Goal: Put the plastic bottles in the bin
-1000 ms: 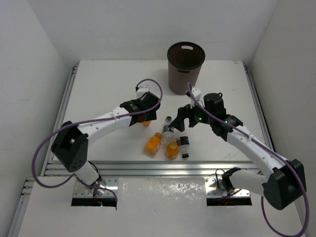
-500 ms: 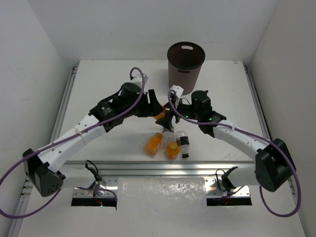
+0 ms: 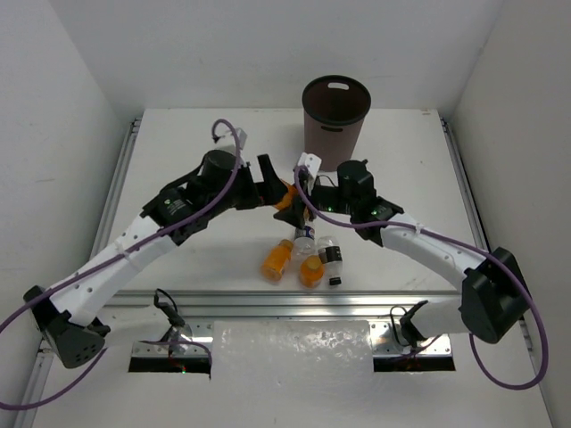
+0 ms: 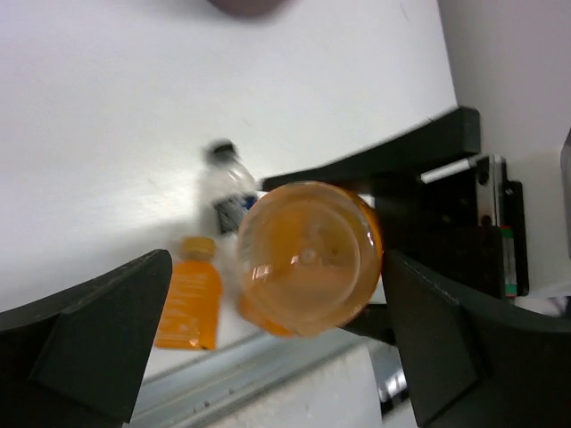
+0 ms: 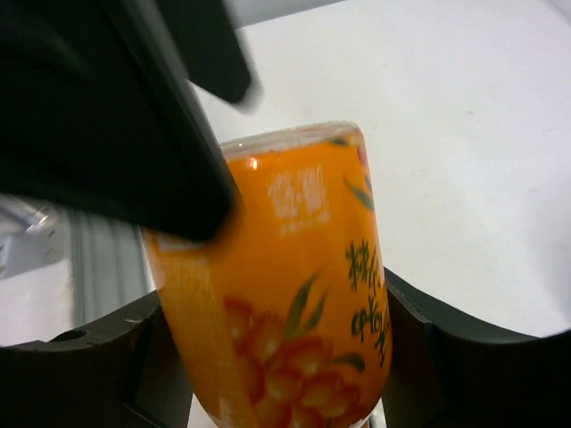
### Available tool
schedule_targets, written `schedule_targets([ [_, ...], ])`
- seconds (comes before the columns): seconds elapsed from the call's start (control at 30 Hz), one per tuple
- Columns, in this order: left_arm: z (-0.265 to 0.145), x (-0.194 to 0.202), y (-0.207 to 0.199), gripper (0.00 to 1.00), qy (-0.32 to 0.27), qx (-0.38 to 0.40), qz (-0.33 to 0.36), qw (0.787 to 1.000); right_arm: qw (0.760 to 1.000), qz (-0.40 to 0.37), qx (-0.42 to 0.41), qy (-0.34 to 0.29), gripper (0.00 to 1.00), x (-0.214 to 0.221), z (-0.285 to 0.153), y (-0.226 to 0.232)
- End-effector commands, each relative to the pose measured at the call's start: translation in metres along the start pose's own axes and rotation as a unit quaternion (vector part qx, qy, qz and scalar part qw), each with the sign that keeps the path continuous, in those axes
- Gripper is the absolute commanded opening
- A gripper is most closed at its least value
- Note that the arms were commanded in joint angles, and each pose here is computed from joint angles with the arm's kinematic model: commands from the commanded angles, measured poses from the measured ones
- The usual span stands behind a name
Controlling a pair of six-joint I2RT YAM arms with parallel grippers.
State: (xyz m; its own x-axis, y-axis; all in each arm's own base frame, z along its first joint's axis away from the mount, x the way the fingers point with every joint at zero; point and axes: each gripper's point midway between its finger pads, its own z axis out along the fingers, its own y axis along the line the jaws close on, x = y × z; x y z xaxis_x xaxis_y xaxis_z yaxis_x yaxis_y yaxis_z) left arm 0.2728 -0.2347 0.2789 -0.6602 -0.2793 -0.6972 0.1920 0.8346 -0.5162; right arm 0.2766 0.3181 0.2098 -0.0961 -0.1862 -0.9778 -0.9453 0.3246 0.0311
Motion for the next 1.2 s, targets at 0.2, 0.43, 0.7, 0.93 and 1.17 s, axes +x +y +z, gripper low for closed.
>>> schedule_targets([
  [0.2,-0.124,-0.077,0.107,1.0,-0.234,-0.259,-0.015,0.937,0.967,0.066,0.245,-0.02,0.22,-0.089,-0.014,-0.15],
  [0.43,-0.081,-0.021,0.132,1.0,-0.143,-0.275,0.036,0.95,0.929,0.057,0.366,0.007,0.24,-0.107,-0.019,-0.262],
  [0.7,-0.036,0.043,0.118,1.0,-0.028,-0.165,0.1,0.981,0.875,0.016,0.484,0.015,0.55,-0.123,-0.033,-0.345],
  [0.93,-0.016,0.068,0.089,1.0,0.019,-0.065,0.116,0.991,0.855,-0.011,0.519,0.015,0.99,-0.146,-0.053,-0.351],
  [1.17,0.003,0.088,0.062,0.99,0.065,0.005,0.108,0.992,0.89,0.099,0.444,0.037,0.99,-0.132,-0.074,-0.26],
])
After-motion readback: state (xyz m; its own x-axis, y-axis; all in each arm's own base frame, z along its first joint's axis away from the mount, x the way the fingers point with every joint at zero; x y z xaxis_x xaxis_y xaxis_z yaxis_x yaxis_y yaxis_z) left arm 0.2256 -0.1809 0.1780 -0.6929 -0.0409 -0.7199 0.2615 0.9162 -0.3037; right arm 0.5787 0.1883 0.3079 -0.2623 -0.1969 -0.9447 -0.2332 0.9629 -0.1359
